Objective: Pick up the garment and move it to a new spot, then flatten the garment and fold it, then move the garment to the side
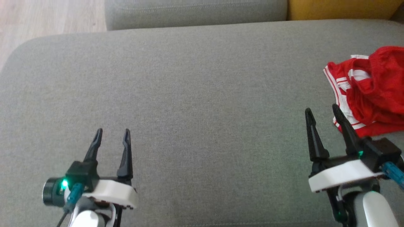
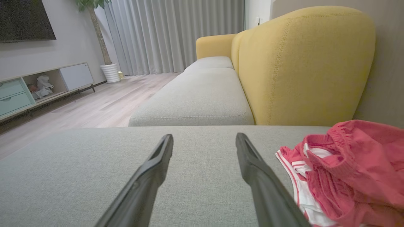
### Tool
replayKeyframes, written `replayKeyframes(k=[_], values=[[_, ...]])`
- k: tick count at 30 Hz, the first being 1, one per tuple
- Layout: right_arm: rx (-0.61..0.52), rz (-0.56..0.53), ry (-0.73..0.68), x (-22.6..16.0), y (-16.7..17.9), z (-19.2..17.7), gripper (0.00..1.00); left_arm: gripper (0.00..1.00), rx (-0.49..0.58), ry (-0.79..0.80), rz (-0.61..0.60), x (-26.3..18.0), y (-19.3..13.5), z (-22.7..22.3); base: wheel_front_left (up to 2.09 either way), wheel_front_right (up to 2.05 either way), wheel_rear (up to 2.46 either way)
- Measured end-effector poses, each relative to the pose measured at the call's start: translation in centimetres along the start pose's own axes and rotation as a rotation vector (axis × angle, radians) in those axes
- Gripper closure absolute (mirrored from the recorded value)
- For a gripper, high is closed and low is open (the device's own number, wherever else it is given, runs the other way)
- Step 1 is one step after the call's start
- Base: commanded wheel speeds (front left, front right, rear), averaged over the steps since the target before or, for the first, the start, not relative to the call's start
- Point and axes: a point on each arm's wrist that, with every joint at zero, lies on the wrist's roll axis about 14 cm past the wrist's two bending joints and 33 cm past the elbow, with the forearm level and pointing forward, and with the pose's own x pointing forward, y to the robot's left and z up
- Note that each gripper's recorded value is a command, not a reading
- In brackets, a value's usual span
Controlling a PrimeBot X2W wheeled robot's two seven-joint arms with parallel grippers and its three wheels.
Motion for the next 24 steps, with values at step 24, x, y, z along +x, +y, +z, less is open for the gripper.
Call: replayKeyframes(k=[24], values=[[-0.009, -0.042, -0.002, -4.0, -0.7, 1.2, 0.0, 0.0, 0.014, 0.025, 0.008, -3.3, 0.1, 0.3, 0.0, 0.0, 0.0]])
